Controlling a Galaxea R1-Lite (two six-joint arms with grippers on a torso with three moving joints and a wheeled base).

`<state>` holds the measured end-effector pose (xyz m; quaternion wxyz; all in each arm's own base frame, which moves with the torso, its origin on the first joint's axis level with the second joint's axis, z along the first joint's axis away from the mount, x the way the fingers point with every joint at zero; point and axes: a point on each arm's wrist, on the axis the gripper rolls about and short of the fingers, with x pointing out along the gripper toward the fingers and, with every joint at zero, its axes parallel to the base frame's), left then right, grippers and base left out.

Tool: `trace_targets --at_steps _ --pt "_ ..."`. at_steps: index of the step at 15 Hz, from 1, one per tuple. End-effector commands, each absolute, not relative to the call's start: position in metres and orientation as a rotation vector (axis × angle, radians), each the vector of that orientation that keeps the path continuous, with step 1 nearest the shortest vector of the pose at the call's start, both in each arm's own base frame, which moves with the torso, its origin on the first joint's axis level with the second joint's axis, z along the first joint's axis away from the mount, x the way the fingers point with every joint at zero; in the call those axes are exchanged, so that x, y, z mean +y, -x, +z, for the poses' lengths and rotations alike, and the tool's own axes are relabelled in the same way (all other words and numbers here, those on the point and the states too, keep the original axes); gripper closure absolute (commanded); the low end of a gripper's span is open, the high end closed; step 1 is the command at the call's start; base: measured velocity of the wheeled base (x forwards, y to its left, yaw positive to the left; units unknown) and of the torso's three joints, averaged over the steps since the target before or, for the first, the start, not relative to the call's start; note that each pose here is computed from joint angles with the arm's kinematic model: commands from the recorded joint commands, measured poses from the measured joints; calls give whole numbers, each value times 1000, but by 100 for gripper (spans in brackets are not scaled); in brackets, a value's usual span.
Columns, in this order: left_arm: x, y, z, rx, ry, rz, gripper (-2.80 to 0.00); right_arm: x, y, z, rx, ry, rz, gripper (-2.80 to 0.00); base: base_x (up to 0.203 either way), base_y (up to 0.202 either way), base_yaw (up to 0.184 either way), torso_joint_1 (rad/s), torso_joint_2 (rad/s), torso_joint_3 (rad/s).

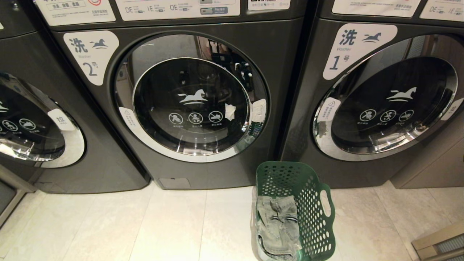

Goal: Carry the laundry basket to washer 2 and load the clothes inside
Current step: Open the lid of the washing machine

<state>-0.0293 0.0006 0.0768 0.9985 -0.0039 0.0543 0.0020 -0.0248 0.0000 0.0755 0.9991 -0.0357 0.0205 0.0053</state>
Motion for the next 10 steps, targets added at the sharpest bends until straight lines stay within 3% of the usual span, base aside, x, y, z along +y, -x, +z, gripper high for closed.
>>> trace_targets --at_steps 1,10 --pt "1 29 77 110 6 3 0 0 25 76 42 72 12 0 0 0 0 0 0 0" --pt "1 29 77 110 6 3 0 0 25 76 41 72 12 0 0 0 0 0 0 0"
